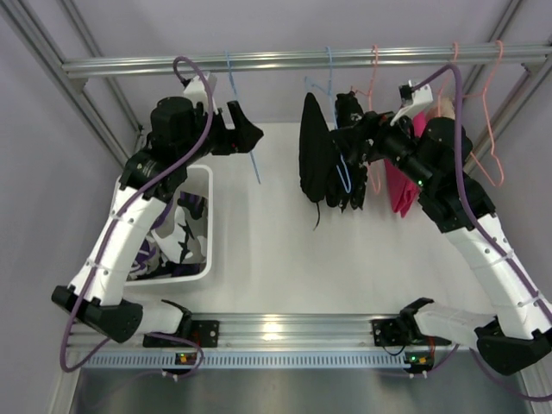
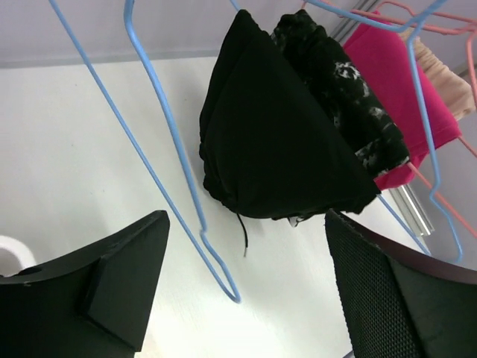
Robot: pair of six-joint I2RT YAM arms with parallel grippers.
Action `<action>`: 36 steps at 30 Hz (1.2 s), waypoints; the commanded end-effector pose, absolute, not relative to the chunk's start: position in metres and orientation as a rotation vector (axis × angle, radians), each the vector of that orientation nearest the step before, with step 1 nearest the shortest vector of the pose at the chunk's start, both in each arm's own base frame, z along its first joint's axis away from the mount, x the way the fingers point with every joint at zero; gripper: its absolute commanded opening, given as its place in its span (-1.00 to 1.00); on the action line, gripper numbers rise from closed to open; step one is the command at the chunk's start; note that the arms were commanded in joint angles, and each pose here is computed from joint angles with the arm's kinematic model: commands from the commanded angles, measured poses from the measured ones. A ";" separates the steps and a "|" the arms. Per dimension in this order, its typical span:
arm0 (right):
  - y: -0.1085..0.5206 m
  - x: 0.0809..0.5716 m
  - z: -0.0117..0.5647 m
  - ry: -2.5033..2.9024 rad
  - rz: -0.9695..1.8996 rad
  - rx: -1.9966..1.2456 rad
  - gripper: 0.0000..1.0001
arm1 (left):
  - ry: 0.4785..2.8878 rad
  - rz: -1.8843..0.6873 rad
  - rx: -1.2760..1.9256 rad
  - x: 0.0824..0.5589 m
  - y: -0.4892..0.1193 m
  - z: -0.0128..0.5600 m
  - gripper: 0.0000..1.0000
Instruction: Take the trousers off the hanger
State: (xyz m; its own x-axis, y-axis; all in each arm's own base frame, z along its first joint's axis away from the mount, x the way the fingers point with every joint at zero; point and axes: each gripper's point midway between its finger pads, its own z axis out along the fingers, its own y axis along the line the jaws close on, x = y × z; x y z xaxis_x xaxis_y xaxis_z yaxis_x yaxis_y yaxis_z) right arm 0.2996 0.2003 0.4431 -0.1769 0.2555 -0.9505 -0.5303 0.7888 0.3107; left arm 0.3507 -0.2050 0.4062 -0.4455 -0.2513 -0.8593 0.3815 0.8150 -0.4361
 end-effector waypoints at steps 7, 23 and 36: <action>0.216 0.309 0.470 1.609 0.834 -0.332 0.39 | 1.550 -0.537 0.327 0.293 -0.162 0.499 0.96; 0.230 0.360 0.416 1.782 0.817 -0.223 0.20 | 1.443 -0.423 0.310 0.258 -0.127 0.516 0.98; 0.279 0.331 0.433 1.638 1.405 -0.287 -0.21 | 1.440 -0.429 0.319 0.257 -0.129 0.506 0.98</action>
